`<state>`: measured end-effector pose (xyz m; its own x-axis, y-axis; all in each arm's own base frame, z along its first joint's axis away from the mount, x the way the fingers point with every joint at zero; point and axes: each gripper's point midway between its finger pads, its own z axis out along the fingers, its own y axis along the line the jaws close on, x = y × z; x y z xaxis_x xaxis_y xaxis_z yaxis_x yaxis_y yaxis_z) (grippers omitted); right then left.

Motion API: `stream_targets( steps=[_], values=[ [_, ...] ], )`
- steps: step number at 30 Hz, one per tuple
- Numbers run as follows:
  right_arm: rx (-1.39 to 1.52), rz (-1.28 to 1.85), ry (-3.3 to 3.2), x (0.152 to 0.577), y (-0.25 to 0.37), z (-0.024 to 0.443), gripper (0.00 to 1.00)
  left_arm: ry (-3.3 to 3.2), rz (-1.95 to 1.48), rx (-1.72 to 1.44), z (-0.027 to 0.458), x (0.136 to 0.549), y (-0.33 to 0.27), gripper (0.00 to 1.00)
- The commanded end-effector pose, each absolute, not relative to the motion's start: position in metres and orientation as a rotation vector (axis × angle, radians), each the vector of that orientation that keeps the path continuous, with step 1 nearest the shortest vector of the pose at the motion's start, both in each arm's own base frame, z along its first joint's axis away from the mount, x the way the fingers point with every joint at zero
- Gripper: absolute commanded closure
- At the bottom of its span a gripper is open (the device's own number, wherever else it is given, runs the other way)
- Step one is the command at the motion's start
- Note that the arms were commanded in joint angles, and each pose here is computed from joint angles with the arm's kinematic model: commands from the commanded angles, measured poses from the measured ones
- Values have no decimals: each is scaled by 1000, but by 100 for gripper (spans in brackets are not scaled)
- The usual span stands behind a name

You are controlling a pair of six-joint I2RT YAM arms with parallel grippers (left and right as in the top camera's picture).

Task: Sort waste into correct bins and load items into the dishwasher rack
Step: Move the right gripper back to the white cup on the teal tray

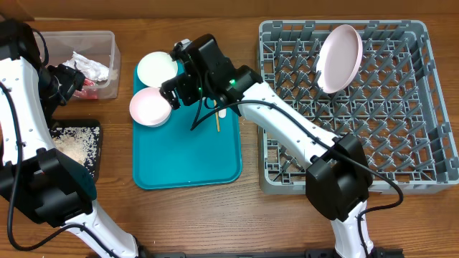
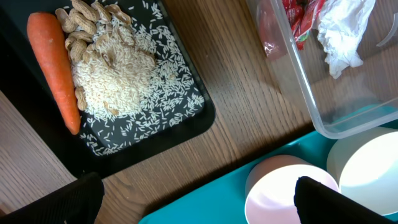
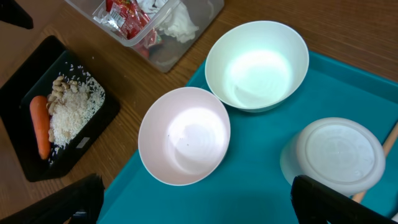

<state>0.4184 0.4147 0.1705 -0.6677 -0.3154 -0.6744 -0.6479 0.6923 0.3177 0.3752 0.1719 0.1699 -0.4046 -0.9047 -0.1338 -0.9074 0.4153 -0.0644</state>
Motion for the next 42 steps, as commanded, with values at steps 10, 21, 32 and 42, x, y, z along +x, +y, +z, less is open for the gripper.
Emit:
stream_targets(
  steps=[10,21,32,42],
  values=[
    [-639,585,2314,446,402,152,0,2515,43,-1628,168,376,171,0],
    [-467,346,2255,493,385,121,0,2515,43,-1628,168,376,171,0],
    [-449,286,2283,502,379,88,0,2515,43,-1628,168,376,171,0],
    [-429,267,2347,501,374,56,0,2515,43,-1628,168,376,171,0]
  ],
)
